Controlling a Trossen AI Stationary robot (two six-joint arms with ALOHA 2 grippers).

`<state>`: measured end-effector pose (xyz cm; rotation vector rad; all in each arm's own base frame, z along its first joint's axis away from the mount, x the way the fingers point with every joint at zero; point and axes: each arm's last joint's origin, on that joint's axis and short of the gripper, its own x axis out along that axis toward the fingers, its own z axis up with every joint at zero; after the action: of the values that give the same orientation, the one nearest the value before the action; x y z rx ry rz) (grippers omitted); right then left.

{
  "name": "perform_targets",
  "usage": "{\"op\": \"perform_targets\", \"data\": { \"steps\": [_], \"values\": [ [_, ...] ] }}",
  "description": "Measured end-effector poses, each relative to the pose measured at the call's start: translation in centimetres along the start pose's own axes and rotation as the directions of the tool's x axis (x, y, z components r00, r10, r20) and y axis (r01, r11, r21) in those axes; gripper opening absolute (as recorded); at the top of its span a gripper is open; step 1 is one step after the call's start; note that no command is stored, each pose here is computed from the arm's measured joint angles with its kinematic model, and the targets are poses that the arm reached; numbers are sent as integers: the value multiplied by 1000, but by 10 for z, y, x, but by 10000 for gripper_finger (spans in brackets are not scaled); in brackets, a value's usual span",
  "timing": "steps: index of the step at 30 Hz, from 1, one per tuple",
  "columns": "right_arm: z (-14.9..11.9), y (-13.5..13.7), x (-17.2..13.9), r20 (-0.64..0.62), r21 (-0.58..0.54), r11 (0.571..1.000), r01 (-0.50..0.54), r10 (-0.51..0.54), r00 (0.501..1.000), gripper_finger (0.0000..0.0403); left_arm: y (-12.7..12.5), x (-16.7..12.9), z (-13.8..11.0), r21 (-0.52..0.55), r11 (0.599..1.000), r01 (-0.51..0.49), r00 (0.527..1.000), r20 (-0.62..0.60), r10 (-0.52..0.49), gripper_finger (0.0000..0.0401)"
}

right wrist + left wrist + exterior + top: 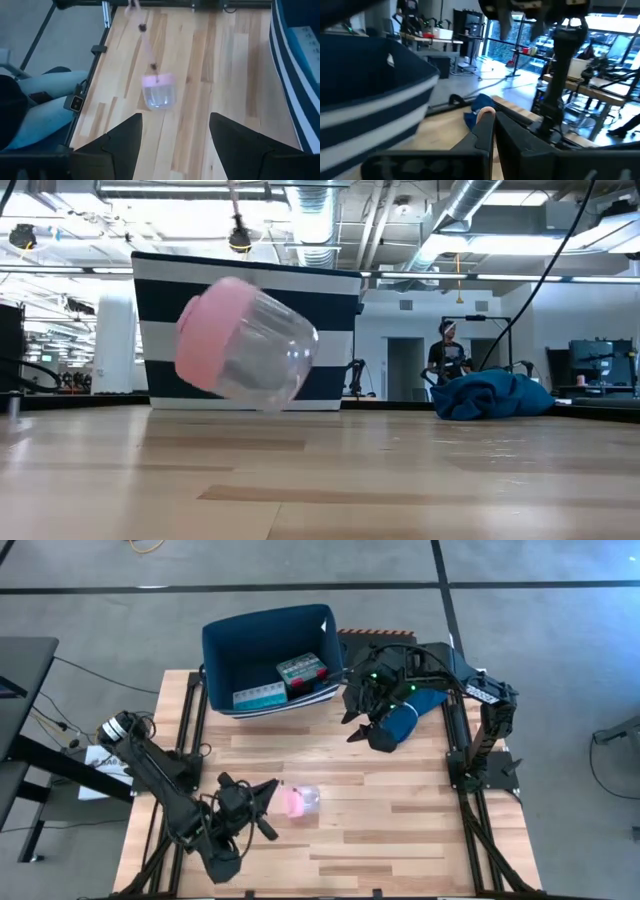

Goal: Pick & place medical supplies in basket/bin
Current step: Put the pink tumbler into the blue bin

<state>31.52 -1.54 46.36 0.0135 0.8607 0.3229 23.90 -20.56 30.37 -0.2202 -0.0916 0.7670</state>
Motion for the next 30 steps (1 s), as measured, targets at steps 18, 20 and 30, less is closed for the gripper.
{"op": "perform_targets", "data": {
  "steps": [18,20,30],
  "values": [
    [-5,-5,-4,-33,24,1000,8,-7,999,225,36,88,223,271,941,-201,979,70,189,0],
    [-6,-8,-5,-33,31,999,15,-14,999,225,49,101,243,297,914,-278,961,98,260,0],
    [-11,-17,-8,-60,53,998,30,-26,998,225,102,154,255,423,732,-534,837,139,529,0]
  ]
}}
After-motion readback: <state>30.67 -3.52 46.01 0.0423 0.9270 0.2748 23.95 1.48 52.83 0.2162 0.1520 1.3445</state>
